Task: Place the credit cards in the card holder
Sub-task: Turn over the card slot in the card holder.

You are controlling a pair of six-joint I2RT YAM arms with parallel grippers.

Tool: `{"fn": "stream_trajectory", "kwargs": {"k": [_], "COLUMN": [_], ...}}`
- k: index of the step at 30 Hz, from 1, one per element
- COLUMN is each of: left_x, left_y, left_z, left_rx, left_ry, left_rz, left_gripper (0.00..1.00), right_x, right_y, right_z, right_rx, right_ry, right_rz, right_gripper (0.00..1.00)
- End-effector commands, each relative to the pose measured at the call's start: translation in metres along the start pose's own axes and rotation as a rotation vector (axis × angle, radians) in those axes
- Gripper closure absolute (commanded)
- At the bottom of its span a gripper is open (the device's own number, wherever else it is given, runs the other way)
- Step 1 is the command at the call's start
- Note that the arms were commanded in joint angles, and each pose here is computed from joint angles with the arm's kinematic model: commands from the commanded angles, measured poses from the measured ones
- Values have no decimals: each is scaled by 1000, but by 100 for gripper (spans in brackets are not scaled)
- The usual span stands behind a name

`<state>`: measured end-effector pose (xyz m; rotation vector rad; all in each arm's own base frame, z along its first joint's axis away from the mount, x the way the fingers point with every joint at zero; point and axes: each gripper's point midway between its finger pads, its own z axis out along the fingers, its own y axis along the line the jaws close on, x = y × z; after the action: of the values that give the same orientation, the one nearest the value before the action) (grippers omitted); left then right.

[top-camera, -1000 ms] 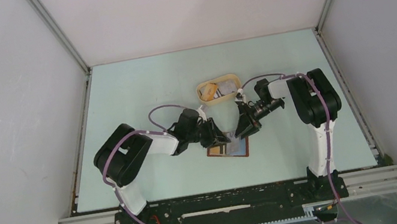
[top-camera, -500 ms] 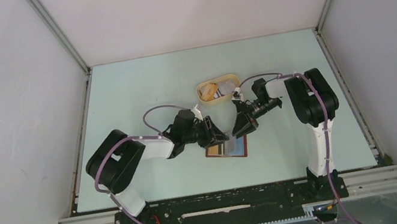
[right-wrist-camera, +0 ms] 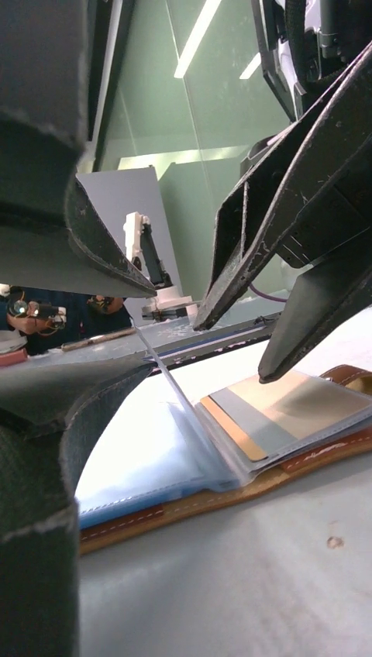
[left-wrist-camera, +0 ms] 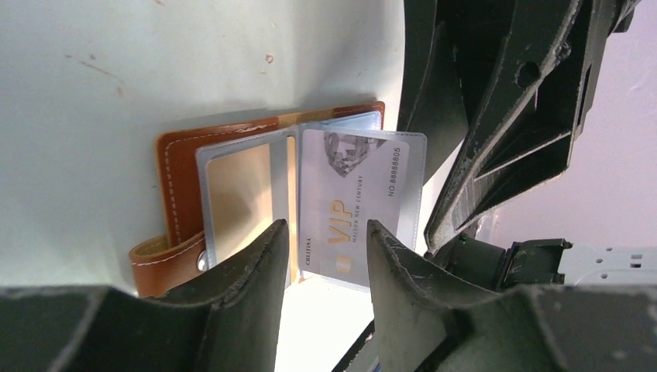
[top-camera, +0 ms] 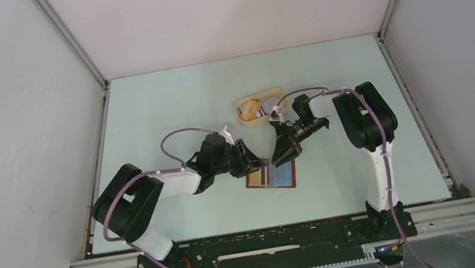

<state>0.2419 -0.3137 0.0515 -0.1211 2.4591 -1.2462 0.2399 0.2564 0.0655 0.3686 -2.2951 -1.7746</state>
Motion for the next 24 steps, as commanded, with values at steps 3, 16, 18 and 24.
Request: {"fn": "stream_trajectory", "kwargs": {"k": [3,16,18,24], "left_x": [-12,-11,-12,-13], "left_y": [-2,-3,-2,1], "left_z": [-9,-4,-5,-6], "left_rx": [2,29,33,55], "left_ry": [-55,-36,-42,-45], "left_rz": [8,-13,-21,-53], "left_gripper": [53,50,50,49], "right_x": [-7,-7,-7,-6], "right_y": [11,13,14,18], "right_z": [9,16,17,21], "right_rx": [-18,-35,-39,-50], "right_ry": [19,40,46,62], "right_rz": [-35,-37,-38,-50], "right_gripper": [57,57,57,55]}}
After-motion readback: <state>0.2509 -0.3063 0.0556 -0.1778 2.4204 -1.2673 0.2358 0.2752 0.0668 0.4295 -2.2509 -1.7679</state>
